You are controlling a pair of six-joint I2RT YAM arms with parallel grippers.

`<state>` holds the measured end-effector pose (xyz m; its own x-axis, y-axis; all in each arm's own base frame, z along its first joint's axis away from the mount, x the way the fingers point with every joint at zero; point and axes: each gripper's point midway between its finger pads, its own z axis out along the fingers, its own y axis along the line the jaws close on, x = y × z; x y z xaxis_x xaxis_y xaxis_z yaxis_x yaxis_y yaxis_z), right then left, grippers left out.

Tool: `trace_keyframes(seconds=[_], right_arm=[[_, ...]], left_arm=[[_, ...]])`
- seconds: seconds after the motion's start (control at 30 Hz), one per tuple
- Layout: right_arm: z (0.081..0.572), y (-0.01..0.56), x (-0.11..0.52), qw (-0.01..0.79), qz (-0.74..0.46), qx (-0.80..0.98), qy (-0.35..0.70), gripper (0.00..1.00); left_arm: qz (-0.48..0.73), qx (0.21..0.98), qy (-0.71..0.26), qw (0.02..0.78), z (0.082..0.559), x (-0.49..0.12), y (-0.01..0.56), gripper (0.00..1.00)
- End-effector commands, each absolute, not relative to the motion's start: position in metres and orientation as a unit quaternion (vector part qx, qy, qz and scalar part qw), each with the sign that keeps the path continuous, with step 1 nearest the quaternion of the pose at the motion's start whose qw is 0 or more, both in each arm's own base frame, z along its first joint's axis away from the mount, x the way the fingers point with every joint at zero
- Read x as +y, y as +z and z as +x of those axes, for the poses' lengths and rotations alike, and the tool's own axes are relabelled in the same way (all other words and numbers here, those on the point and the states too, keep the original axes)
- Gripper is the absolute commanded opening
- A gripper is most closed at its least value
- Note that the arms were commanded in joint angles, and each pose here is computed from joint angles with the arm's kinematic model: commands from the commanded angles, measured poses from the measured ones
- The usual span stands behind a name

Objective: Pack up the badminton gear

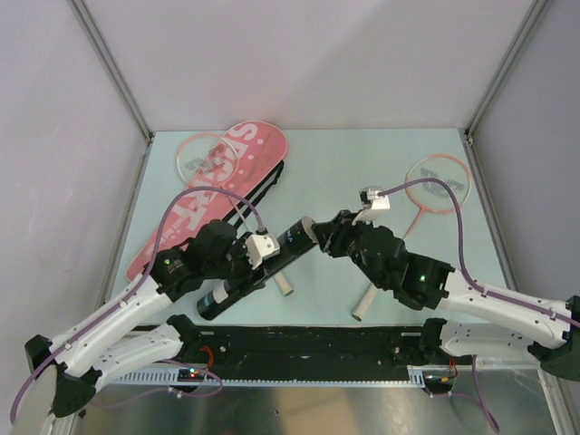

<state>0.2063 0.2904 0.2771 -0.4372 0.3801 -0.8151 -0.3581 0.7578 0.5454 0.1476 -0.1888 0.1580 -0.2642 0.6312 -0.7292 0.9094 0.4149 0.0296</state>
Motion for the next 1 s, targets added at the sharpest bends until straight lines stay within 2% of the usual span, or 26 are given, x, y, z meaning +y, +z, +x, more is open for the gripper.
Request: trace_keyframes(seconds=[0.0,0.17,0.3,0.47,0.6,0.77,0.97], right_arm=[[0.181,0.260,0.297,0.482,-0.072,0.804,0.342,0.39],[0.204,0.355,0.253,0.557,-0.019,0.737,0.382,0.56],[0.209,0.402,0.213,0.605,0.010,0.694,0.389,0.69],[0.203,0.390,0.186,0.602,0.018,0.712,0.360,0.80],[0.193,0.359,0.169,0.581,0.020,0.745,0.327,0.97],[0.184,0.319,0.144,0.558,0.030,0.781,0.278,0.99],[0.178,0.303,0.116,0.559,0.080,0.784,0.258,0.99]], left_arm=[[0.471,0.621,-0.284,0.558,0.180,-0.247,0.297,0.00],[0.436,0.649,-0.275,0.559,0.185,-0.239,0.289,0.00],[0.345,0.699,-0.260,0.569,0.207,-0.230,0.300,0.00],[0.269,0.729,-0.259,0.574,0.236,-0.239,0.327,0.00],[0.209,0.767,-0.243,0.555,0.279,-0.266,0.328,0.00],[0.132,0.809,-0.276,0.502,0.325,-0.320,0.310,0.00],[0.073,0.841,-0.275,0.461,0.381,-0.377,0.267,0.00]])
